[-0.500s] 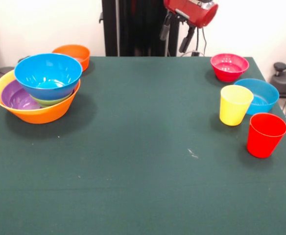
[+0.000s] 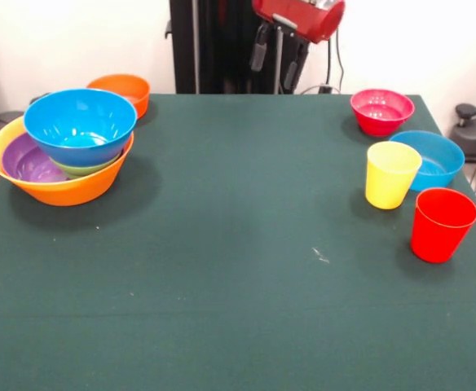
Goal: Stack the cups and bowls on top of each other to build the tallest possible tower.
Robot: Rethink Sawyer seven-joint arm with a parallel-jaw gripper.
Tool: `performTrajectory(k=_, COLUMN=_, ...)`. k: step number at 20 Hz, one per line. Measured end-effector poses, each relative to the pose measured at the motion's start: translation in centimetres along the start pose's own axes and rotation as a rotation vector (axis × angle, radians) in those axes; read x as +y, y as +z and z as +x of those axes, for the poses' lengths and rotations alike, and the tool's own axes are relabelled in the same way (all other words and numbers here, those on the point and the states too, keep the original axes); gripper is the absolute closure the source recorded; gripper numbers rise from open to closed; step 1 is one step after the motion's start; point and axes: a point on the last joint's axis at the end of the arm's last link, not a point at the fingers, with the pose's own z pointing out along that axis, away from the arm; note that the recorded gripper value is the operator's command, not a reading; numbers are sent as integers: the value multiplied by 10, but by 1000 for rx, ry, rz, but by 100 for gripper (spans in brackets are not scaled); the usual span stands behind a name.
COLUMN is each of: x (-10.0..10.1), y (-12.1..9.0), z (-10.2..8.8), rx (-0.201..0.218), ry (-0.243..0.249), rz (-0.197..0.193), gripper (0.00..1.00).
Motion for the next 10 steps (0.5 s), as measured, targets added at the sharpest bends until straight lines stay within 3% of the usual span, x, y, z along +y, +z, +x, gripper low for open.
performTrajectory(k=6, x=30, y=2, z=8, rx=-51, ry=-74, rz=-29, gripper=0)
performTrajectory(k=10, x=65, y=2, z=20, rx=-73, ry=-132, rz=-47, gripper=0)
